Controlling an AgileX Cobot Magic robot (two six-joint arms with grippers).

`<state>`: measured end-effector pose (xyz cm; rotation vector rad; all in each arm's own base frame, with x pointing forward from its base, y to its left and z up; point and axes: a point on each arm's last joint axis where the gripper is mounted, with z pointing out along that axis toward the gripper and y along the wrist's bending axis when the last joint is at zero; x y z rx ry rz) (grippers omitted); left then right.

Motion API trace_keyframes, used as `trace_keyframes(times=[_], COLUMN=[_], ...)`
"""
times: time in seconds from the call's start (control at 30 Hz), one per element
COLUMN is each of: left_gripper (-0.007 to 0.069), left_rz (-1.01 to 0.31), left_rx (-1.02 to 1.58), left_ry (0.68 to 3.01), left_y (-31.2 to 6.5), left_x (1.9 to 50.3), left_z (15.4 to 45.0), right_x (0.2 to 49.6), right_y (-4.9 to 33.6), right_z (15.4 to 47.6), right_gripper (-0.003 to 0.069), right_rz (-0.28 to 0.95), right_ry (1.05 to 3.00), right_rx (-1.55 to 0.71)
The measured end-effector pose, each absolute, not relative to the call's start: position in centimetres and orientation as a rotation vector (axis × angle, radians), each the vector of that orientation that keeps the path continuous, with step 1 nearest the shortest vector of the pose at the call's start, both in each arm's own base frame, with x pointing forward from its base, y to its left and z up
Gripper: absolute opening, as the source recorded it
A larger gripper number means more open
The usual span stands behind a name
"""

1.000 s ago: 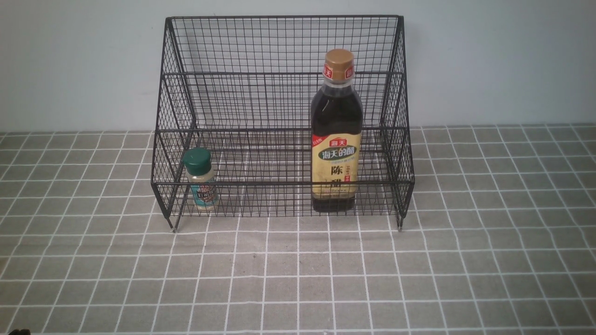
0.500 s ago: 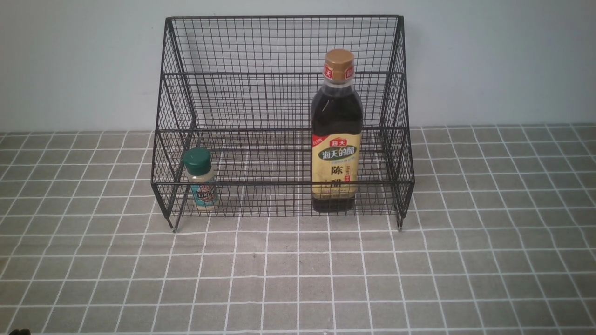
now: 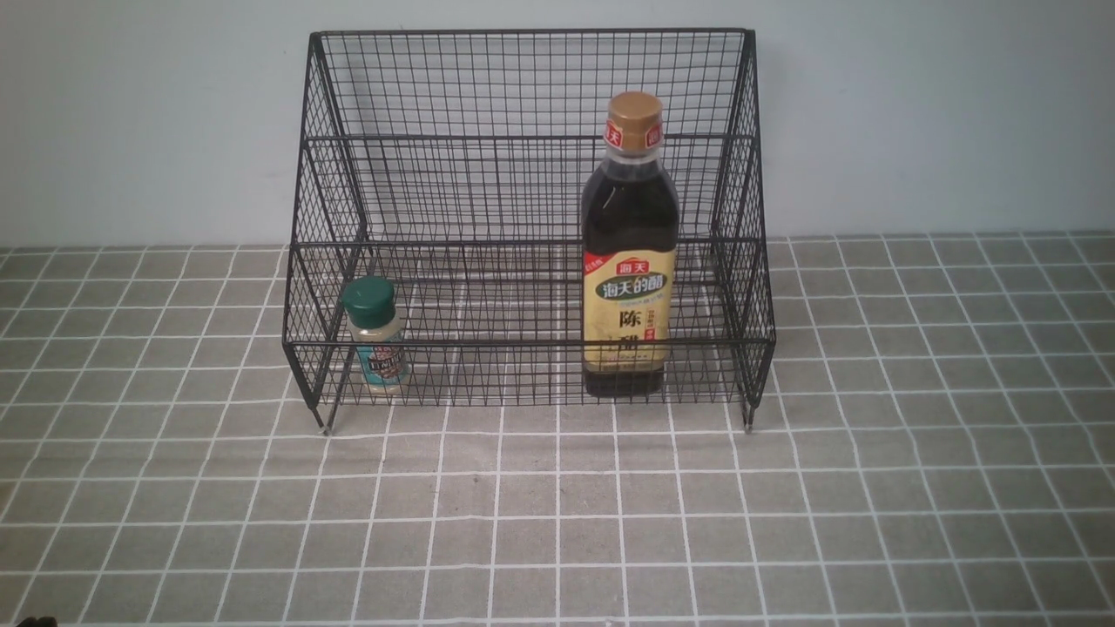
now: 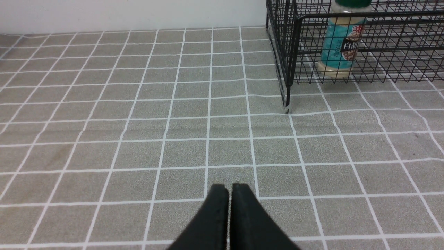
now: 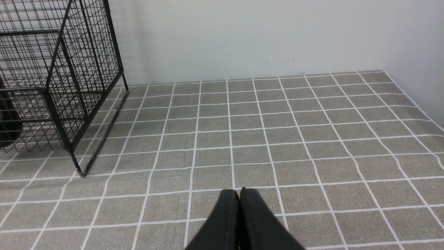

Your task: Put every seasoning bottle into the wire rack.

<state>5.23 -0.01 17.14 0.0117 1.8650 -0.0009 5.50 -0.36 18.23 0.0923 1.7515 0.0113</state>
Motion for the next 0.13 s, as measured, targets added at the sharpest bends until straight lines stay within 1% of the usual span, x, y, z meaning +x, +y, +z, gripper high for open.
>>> trace_keyframes(times=[0.13], left_gripper=[-0.0007], left_rz=[-0.001], left_rx=[0.012], left_ry=[1.865], left_y=[-0.01], left_x=[5.23], left_z=[17.14], right_x=[5.5], right_y=[-0.36], right_z=[18.23], right_gripper=[-0.0014], right_rz=[0.011], right_ry=[1.751], right_rx=[0.092])
